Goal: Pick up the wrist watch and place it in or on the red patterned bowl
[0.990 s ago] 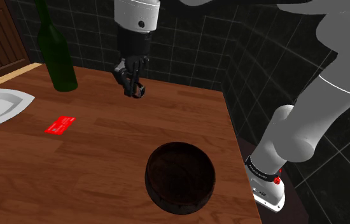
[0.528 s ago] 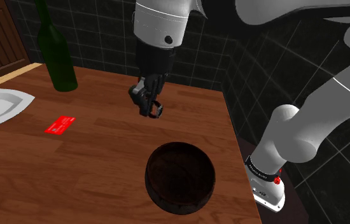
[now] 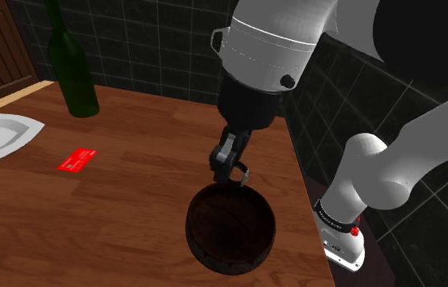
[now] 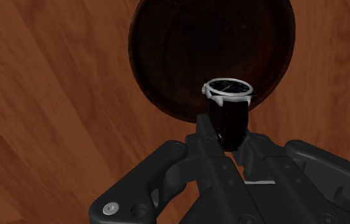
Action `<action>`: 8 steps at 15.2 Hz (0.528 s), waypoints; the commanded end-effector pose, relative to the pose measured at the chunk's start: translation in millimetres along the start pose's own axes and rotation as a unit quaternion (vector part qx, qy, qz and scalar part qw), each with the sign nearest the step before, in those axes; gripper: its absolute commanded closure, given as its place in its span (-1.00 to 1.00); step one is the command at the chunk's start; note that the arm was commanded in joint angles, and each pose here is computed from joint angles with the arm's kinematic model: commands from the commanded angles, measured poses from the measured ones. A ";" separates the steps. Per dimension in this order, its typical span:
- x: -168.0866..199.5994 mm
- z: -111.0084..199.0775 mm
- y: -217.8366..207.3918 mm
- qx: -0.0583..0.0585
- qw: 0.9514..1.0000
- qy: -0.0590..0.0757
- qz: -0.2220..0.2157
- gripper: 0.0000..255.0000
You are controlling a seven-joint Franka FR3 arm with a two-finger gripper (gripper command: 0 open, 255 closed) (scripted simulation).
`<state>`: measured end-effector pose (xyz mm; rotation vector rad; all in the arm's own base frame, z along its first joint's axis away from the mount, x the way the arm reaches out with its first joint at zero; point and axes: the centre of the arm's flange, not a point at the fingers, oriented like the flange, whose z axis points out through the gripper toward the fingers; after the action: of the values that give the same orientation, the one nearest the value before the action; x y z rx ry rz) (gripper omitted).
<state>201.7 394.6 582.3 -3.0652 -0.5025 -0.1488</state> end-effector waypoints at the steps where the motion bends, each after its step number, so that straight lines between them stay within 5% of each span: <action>1: -18.1 5.9 -9.8 0.000 1.000 0.000 0.001 1.00; 8: -21.7 42.7 -9.2 0.000 1.000 0.000 0.001 1.00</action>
<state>183.4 397.3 542.3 -3.0658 -0.5012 -0.1479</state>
